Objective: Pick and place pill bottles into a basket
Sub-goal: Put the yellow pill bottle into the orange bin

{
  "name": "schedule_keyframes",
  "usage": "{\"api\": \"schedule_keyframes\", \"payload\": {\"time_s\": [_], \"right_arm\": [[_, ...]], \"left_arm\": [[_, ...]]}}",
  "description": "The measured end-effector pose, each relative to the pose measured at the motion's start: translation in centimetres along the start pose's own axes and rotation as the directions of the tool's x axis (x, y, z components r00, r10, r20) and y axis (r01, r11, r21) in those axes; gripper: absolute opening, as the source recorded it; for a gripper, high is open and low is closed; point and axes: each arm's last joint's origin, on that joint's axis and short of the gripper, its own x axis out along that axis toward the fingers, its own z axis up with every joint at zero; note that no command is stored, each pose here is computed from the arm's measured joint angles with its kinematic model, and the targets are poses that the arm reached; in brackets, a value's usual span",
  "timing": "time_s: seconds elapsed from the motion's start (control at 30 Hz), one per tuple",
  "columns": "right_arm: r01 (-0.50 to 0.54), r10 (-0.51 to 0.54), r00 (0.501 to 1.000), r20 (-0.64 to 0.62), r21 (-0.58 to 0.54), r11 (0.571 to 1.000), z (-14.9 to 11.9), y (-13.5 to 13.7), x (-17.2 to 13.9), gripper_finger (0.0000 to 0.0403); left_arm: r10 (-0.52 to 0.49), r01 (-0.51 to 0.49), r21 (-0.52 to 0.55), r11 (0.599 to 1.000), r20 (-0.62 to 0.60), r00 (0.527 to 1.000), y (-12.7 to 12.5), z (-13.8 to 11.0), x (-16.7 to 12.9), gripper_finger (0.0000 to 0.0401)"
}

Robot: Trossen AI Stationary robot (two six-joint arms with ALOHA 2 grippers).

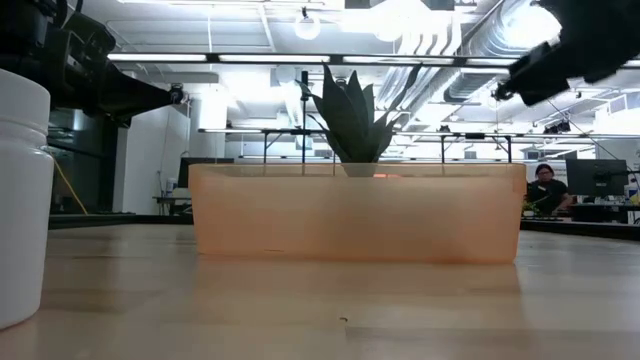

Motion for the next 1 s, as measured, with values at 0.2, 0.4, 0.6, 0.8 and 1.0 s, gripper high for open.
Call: {"api": "schedule_keyframes", "payload": {"time_s": [0.2,0.4,0.6,0.8,1.0], "right_arm": [[0.002,-0.014,0.975,0.222,0.055,0.998,-2.0,-0.7,-1.0,0.0083],[-0.099,0.114,0.921,0.372,-0.059,0.993,-3.1,-1.2,-1.0,0.0027],[0.026,0.021,0.912,0.409,-0.109,0.994,-2.4,-2.6,-1.1,0.0014],[0.063,-0.023,0.937,0.349,-0.103,0.993,-2.6,-3.0,-1.2,0.0019],[0.083,-0.034,0.927,0.374,-0.115,0.99,-3.3,-2.9,-1.5,0.0003]], "left_arm": [[0.0,0.0,0.0,1.0,0.0,1.0,0.0,0.0,0.0,0.0083],[0.001,-0.001,-0.001,1.0,0.0,1.0,0.0,0.0,0.0,0.0083],[0.002,-0.002,-0.001,1.0,0.0,1.0,0.0,0.0,0.0,0.0083],[0.0,0.0,-0.001,1.0,-0.001,1.0,0.0,0.0,0.0,0.0083],[-0.002,0.002,0.0,1.0,-0.002,1.0,0.0,0.0,0.0,0.0083]]}}
